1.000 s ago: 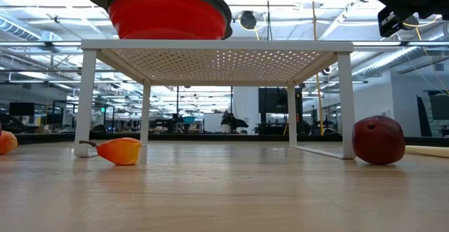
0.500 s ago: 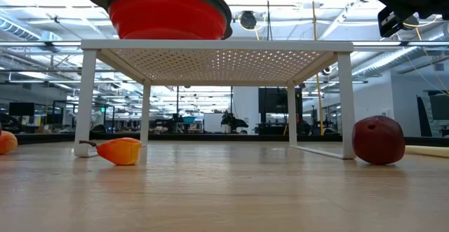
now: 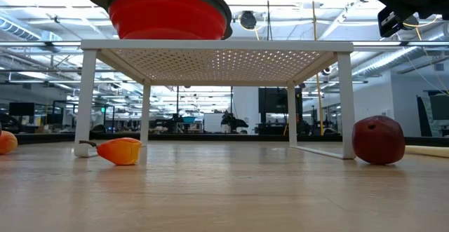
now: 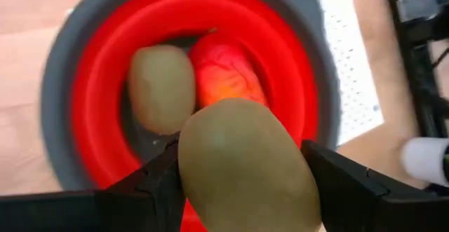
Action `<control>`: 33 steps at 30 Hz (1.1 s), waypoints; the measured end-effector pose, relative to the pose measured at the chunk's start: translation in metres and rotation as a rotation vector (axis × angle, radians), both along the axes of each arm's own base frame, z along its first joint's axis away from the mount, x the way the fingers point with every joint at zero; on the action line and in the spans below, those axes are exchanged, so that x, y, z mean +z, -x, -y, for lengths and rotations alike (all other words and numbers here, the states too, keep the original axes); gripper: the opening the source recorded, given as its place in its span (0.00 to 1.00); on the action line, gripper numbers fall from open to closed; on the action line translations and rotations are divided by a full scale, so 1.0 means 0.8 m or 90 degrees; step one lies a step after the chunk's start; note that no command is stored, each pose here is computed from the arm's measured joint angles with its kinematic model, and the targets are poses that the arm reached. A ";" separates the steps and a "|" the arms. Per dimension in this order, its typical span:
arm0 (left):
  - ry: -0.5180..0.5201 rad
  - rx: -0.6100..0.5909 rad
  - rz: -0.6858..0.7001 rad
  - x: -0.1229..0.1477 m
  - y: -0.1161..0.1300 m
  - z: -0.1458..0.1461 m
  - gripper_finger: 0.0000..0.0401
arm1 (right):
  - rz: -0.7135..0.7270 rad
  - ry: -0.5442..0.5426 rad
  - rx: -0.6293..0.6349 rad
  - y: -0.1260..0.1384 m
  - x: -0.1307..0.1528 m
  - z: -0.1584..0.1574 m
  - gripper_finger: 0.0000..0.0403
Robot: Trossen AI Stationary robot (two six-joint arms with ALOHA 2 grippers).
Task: Pick & Place Fruit
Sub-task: Put the brown kiwi into the red strainer bowl on the shelf
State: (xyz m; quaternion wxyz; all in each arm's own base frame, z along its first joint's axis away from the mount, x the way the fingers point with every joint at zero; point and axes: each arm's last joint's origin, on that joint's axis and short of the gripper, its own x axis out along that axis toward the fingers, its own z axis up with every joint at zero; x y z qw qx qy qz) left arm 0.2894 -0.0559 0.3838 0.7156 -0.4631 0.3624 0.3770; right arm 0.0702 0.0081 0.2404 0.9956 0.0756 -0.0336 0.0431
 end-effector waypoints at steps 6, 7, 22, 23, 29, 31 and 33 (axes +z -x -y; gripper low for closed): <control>-0.035 -0.067 -0.037 -0.013 -0.013 0.004 0.61 | 0.000 0.000 -0.001 0.000 0.000 0.000 0.00; -0.043 -0.083 -0.049 -0.017 -0.016 0.004 0.61 | -0.001 0.000 -0.001 0.000 0.000 0.000 0.00; -0.059 -0.207 -0.160 -0.037 -0.026 -0.014 0.61 | -0.001 0.000 -0.002 0.000 0.000 0.000 0.00; -0.055 -0.207 -0.162 -0.037 -0.025 -0.013 0.61 | 0.000 0.000 -0.002 0.000 0.000 0.000 0.00; -0.023 -0.130 -0.188 -0.039 -0.018 -0.013 0.61 | -0.001 0.000 -0.002 0.000 0.000 0.000 0.00; -0.018 -0.113 -0.195 -0.039 -0.016 -0.013 0.61 | 0.000 0.000 -0.002 0.000 0.000 0.000 0.00; -0.016 -0.105 -0.194 -0.039 -0.016 -0.013 0.61 | -0.001 0.000 -0.002 0.000 0.000 0.000 0.00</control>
